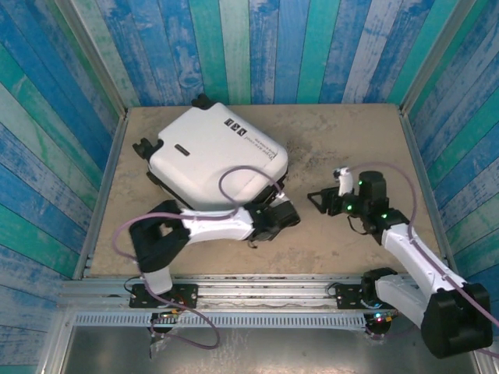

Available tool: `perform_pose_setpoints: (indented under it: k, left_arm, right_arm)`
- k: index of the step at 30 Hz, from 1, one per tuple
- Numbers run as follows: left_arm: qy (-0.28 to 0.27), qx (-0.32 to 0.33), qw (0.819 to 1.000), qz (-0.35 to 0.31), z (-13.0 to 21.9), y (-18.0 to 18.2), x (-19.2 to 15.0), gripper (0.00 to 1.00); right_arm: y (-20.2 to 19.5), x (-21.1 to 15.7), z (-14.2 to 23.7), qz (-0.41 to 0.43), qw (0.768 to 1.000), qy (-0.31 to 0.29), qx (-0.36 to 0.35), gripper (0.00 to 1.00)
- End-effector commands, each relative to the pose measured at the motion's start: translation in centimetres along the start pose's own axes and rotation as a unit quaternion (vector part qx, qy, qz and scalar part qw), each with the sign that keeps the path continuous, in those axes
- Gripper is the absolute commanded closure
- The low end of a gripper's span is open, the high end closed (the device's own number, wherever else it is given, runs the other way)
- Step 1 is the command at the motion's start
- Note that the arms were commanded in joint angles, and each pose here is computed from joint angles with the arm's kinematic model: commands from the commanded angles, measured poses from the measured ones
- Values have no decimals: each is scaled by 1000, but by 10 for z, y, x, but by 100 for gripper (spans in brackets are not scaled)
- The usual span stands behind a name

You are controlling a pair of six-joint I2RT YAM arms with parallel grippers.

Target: Pack the luggage

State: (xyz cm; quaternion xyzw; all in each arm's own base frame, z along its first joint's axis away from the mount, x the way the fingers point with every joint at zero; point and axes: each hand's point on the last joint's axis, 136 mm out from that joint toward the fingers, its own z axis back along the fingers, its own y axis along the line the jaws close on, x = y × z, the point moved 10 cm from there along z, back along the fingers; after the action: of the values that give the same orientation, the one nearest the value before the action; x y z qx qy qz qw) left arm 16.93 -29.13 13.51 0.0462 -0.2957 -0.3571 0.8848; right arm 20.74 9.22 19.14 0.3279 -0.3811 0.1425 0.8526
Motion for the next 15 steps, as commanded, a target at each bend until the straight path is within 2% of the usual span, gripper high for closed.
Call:
perform_pose_setpoints:
  k: [1,3,5,7,10,15]
  left_arm:
    - [-45,-153,987,37,25,-13,-17,100]
    - [-48,-192,980,27,27,-15,-36,99]
    - [-74,-241,968,-2,37,-24,-52,100]
    - [-95,-263,960,-12,45,-28,-64,100]
    - [-103,-275,956,0,45,-26,-76,100]
    - [-98,-269,958,-5,42,-23,-86,100]
  right_arm:
    - [14,-4,-3,57,998,-37,11,35]
    - [23,-11,-4,84,996,-37,12,35]
    - [30,-18,-6,110,993,-31,9,35]
    - [35,-26,-10,127,992,-16,14,35]
    - [41,-37,-19,141,989,12,36,35]
    - [40,-47,-34,160,986,32,26,37]
